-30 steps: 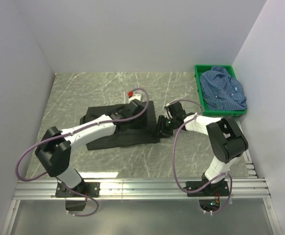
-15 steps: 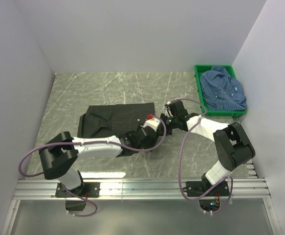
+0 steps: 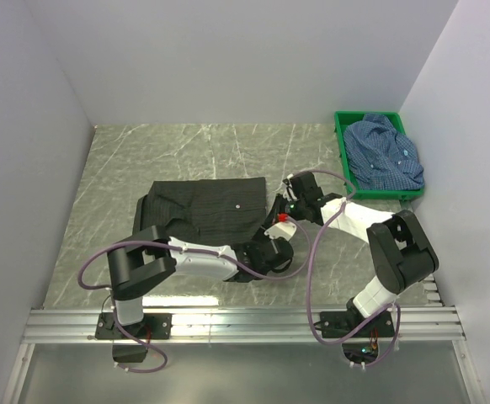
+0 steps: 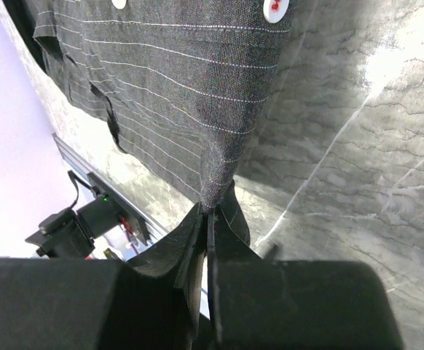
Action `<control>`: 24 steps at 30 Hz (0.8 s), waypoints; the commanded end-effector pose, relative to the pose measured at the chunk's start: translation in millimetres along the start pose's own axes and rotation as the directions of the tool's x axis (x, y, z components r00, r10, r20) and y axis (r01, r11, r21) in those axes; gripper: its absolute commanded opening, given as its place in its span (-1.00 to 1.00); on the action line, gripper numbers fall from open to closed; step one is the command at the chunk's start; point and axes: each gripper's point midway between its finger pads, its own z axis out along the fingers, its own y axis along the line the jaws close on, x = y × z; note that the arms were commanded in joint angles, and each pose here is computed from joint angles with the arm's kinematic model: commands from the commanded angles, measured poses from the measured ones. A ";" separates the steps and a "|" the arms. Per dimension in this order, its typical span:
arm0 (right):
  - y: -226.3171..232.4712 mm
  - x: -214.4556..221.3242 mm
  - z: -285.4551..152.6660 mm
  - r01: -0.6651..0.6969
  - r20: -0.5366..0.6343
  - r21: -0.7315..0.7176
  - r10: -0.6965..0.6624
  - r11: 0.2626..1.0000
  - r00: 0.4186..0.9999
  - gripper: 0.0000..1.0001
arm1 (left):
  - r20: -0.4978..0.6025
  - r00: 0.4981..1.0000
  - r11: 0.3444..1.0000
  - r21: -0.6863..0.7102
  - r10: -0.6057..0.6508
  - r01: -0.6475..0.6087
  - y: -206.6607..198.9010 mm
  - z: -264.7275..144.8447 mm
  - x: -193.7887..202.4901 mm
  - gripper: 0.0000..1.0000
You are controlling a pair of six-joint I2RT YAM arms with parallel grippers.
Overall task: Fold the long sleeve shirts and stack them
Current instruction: Fold the shirt
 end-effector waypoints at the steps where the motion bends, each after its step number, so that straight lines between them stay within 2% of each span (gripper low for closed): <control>1: 28.5 -13.6 -11.1 0.036 0.044 -0.071 -0.033 0.997 0.998 -0.84 | 0.033 0.999 0.985 -0.167 -0.028 0.033 21.7 1.2 -10.4 -0.32; 3: 28.2 -13.4 -10.6 0.036 0.043 -0.072 -0.033 0.997 0.999 -0.84 | 0.038 0.998 0.979 -0.195 -0.051 0.057 25.7 0.3 -11.1 -0.47; 6: 27.7 -14.1 -10.1 0.033 0.044 -0.072 -0.030 0.997 0.999 -0.84 | 0.032 0.998 0.974 -0.216 -0.057 0.063 29.5 -0.9 -9.1 -0.92; 7: 27.2 -15.4 -9.8 0.032 0.048 -0.070 -0.028 0.997 0.998 -0.82 | 0.029 0.998 0.976 -0.206 -0.063 0.067 28.6 -2.0 -9.1 -0.99; 9: 24.9 -22.7 -10.5 0.020 0.070 -0.063 -0.016 0.998 0.997 -0.62 | 0.032 0.997 0.978 -0.192 -0.074 0.079 27.7 -3.4 -9.3 -0.99; 10: 25.3 -26.5 -10.7 0.014 0.083 -0.067 -0.009 0.998 0.997 -0.47 | 0.046 0.995 0.979 -0.178 -0.091 0.098 28.4 -7.3 -14.8 -0.99; 11: 23.4 -32.0 -10.3 0.005 0.097 -0.060 0.001 0.998 0.995 -0.16 | 0.053 0.993 0.981 -0.157 -0.105 0.112 26.2 -9.0 -17.6 -0.99; 14: 21.0 -50.1 -8.9 -0.016 0.136 -0.049 0.022 0.999 0.990 0.25 | 0.062 0.988 0.980 -0.135 -0.138 0.145 27.6 -16.3 -23.5 -0.99; 17: 19.5 -64.0 1.9 -0.024 0.153 -0.049 0.032 0.998 0.988 0.45 | 0.070 0.982 0.978 -0.099 -0.176 0.183 24.5 -21.8 -31.4 -0.99; 24: 2.2 -64.7 31.6 -0.079 0.106 -0.048 0.084 0.996 0.991 0.55 | 0.072 0.968 0.966 -0.074 -0.242 0.247 25.9 -27.8 -40.7 -0.99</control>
